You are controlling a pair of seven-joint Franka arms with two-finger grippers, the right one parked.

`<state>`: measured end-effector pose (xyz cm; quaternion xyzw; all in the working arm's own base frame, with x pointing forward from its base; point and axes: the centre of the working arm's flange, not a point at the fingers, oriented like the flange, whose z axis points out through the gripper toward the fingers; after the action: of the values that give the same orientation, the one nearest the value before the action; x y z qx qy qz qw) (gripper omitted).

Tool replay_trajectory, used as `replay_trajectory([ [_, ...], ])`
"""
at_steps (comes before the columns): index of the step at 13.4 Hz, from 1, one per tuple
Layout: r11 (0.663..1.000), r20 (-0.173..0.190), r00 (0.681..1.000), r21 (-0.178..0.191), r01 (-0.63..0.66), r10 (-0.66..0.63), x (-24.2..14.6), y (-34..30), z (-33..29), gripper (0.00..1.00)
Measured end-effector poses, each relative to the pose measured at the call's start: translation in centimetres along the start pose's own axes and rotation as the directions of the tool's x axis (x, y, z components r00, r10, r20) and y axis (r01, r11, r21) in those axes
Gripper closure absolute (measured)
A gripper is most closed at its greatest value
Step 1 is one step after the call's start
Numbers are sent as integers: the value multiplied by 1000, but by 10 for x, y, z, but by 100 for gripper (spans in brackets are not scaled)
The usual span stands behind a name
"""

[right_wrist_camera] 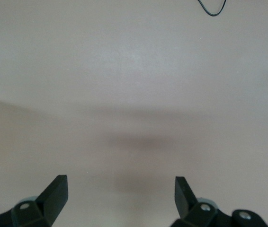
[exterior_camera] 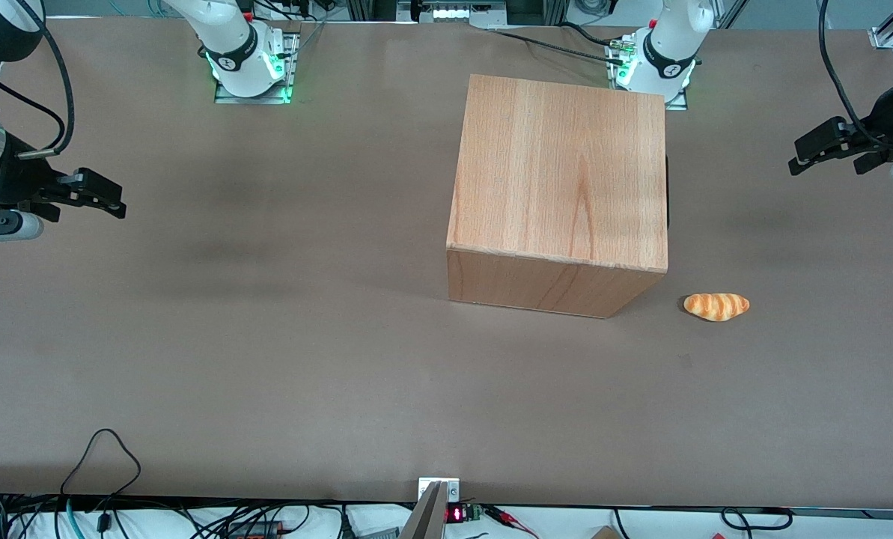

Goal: Open top drawer with left arm
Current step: 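Move the left gripper toward the black drawer handle on the wooden cabinet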

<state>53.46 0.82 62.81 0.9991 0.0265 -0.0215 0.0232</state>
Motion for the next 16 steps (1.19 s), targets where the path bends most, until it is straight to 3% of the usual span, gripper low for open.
replay_trajectory([
  [5,1000,8,1000,0,3,-3,0,-2,2,0],
  [8,1000,39,999,2,-5,5,5,4,16,0],
  [16,997,213,974,4,-74,72,33,43,100,0],
])
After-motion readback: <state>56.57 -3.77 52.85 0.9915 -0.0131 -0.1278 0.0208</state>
